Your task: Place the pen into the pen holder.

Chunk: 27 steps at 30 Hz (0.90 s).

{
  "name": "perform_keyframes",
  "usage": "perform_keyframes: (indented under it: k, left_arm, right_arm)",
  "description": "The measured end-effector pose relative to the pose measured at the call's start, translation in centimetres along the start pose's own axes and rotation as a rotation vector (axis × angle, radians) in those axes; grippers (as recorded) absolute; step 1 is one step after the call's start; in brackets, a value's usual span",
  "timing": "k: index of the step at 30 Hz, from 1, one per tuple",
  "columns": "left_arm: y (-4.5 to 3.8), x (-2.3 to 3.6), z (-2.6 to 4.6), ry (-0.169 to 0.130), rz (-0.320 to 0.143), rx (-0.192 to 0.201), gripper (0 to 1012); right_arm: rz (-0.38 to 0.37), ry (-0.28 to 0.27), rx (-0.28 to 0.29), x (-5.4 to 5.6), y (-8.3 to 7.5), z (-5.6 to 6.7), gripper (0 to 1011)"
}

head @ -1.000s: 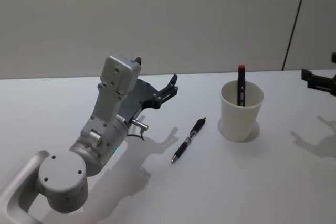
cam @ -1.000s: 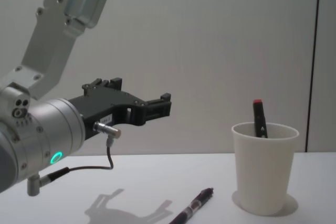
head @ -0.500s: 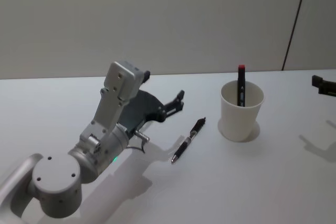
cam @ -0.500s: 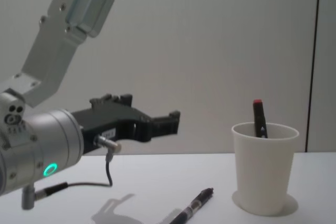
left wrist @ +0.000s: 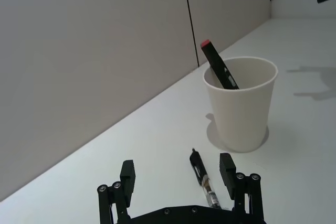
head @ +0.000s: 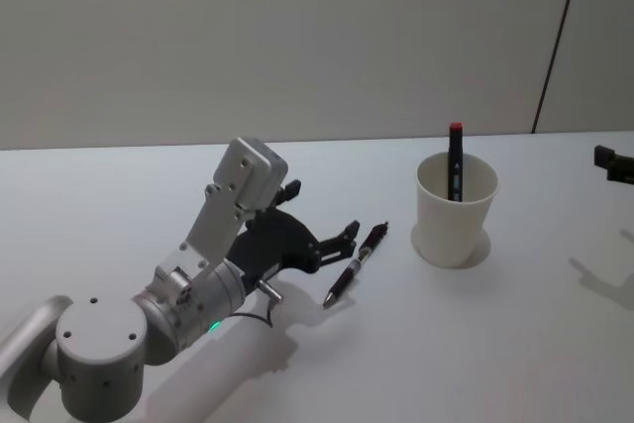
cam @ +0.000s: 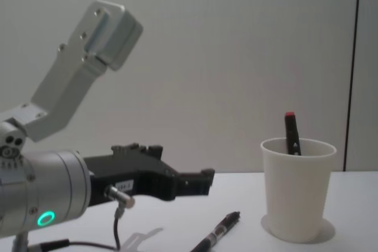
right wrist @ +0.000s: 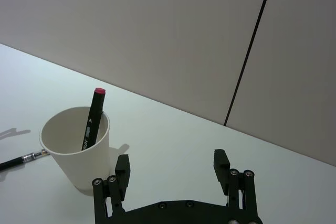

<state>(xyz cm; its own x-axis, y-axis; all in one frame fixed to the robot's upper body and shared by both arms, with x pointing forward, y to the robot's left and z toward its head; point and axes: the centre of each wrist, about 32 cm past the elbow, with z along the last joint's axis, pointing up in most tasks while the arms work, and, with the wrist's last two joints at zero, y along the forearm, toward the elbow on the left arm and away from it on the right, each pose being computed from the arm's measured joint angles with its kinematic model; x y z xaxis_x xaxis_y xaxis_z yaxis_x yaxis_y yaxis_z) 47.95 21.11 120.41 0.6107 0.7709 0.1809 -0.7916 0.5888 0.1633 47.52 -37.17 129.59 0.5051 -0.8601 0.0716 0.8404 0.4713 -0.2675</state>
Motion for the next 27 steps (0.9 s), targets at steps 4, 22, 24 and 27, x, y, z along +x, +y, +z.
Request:
perform_keyframes:
  k: [4, 22, 24, 27]
  left_arm:
    - [-0.02, -0.17, -0.06, 0.004, -0.009, 0.031, 1001]
    - [-0.90, -1.79, -0.79, 0.020, 0.019, 0.113, 1001]
    - [-1.09, -2.05, -0.89, 0.023, 0.020, 0.117, 1001]
    - [-1.27, -2.27, -0.97, 0.027, 0.021, 0.120, 1001]
  right_arm:
    - [0.000, 0.001, -0.001, 0.0, -0.1, 0.0, 1001]
    - [0.001, 0.002, -0.004, 0.1, -0.2, 0.0, 1001]
    - [0.001, 0.002, -0.004, 0.1, -0.2, 0.0, 1001]
    - [0.001, 0.002, -0.005, 0.1, -0.2, 0.0, 1001]
